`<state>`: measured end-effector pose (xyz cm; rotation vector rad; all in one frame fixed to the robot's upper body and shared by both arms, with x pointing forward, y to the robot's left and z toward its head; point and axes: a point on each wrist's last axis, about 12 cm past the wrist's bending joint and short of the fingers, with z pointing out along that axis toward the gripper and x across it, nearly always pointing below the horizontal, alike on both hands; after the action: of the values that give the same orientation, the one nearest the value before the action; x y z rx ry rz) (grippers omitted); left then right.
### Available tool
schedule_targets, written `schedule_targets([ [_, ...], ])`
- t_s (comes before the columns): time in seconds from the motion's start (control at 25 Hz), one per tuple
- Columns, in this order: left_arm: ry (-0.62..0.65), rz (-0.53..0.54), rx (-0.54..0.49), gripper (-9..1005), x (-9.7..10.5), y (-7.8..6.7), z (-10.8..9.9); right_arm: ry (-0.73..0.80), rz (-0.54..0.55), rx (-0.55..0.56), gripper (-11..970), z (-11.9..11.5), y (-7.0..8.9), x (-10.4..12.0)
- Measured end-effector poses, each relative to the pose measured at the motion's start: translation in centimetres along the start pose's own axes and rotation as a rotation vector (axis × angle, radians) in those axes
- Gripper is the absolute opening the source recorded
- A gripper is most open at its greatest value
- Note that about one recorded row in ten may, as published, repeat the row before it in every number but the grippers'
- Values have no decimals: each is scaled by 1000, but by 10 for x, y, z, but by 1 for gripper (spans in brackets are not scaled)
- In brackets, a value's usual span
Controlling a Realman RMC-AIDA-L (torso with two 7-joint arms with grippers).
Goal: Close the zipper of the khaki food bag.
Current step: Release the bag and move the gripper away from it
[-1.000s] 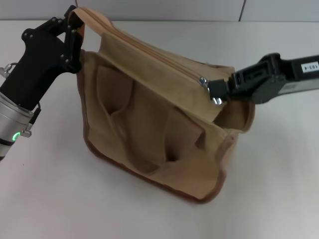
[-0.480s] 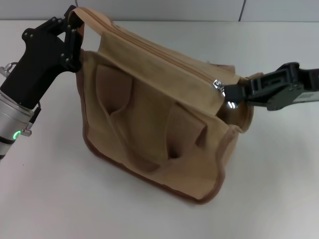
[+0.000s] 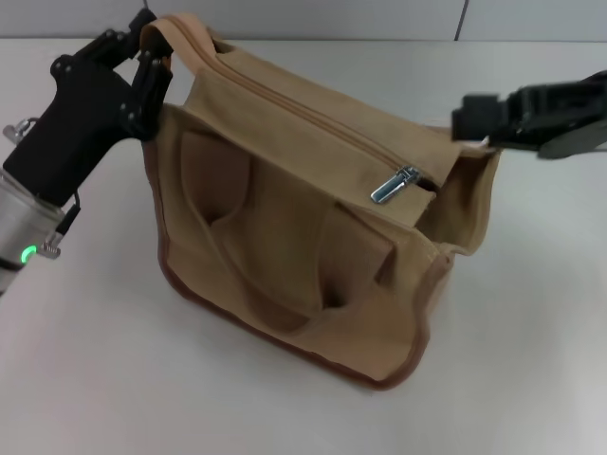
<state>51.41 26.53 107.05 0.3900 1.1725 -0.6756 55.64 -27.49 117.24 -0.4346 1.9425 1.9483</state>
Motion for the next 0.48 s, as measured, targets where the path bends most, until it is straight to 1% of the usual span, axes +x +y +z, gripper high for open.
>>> schedule_targets([
  [0.08,21,-15,5,82,0,4,3,-45,-34,-29,206,-10,4,2],
  [0.16,29,-11,15,111,-1,5,5,-84,-68,-43,247,-20,7,5],
  [0.28,11,-6,38,306,-5,7,7,-125,-130,-52,308,-30,9,10],
  [0.36,-24,-19,71,404,-14,9,7,-123,-193,-58,349,-32,11,14],
  [0.48,-64,-49,120,552,-28,15,7,-118,-315,-73,532,-30,11,20],
])
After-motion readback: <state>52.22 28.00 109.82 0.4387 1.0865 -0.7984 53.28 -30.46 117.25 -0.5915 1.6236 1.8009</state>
